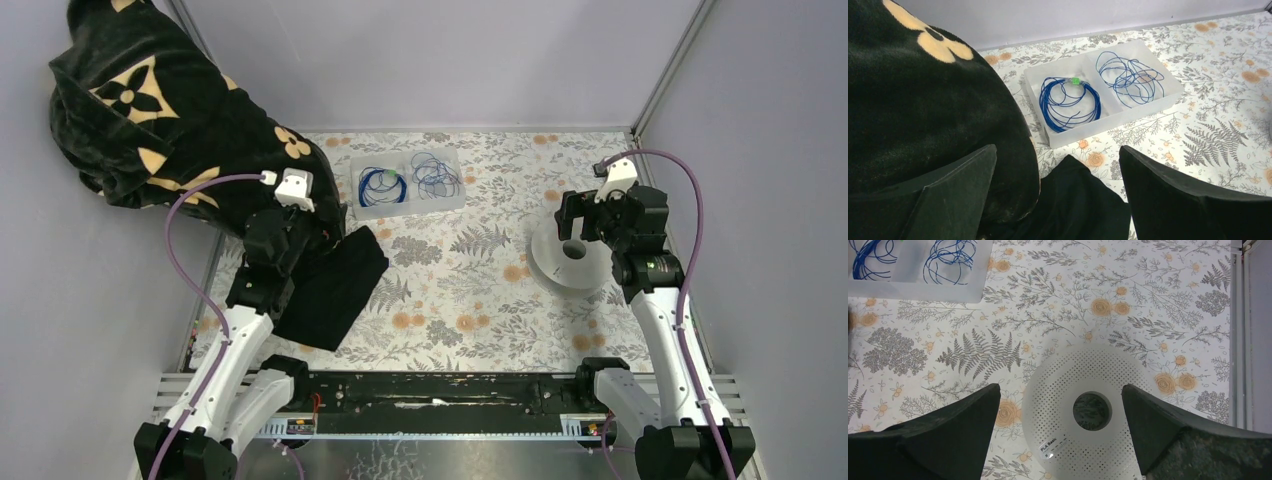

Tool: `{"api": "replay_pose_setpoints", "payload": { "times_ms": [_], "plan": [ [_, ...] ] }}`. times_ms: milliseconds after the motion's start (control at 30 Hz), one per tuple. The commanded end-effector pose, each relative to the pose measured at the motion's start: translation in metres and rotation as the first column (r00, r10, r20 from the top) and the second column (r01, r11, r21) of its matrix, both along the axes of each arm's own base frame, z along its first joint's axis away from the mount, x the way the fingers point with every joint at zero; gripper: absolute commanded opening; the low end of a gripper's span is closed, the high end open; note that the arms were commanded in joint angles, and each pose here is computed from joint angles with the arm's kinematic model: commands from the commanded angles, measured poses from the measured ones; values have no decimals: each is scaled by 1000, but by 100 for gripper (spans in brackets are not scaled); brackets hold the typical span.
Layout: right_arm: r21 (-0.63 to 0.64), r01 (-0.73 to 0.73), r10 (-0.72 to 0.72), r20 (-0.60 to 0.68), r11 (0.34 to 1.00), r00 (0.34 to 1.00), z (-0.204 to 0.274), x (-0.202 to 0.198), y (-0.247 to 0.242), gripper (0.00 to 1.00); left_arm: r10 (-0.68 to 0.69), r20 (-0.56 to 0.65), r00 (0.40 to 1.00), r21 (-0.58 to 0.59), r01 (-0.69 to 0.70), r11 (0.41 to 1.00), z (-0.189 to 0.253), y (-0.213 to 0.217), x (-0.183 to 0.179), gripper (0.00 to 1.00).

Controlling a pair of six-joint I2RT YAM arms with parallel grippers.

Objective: Wrap the cables
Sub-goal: Move the cable reel to the center of the board.

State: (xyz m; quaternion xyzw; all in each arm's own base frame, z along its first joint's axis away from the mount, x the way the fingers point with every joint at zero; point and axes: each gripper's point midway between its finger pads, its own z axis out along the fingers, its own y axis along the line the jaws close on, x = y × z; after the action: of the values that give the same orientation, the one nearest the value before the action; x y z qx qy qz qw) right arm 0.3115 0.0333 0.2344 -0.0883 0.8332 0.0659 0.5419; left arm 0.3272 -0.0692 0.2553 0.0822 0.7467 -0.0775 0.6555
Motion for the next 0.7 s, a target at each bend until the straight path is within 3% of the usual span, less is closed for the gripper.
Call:
{"api": "replay_pose_setpoints", "payload": {
  "times_ms": [0, 400, 667],
  "plan": [
    [5, -41, 40, 98, 999, 994, 20, 4, 8, 99, -12, 121, 993, -48, 18, 999, 29, -2, 2, 100],
    [7, -67, 66, 98, 998, 993, 18, 4, 12, 99, -11, 134, 991, -57, 19, 998, 32, 0, 2, 100],
    [-60, -69, 73, 65, 996, 995, 14, -1, 5, 99, -30, 96, 995, -46, 34, 998, 27, -1, 3, 100]
  ]
}}
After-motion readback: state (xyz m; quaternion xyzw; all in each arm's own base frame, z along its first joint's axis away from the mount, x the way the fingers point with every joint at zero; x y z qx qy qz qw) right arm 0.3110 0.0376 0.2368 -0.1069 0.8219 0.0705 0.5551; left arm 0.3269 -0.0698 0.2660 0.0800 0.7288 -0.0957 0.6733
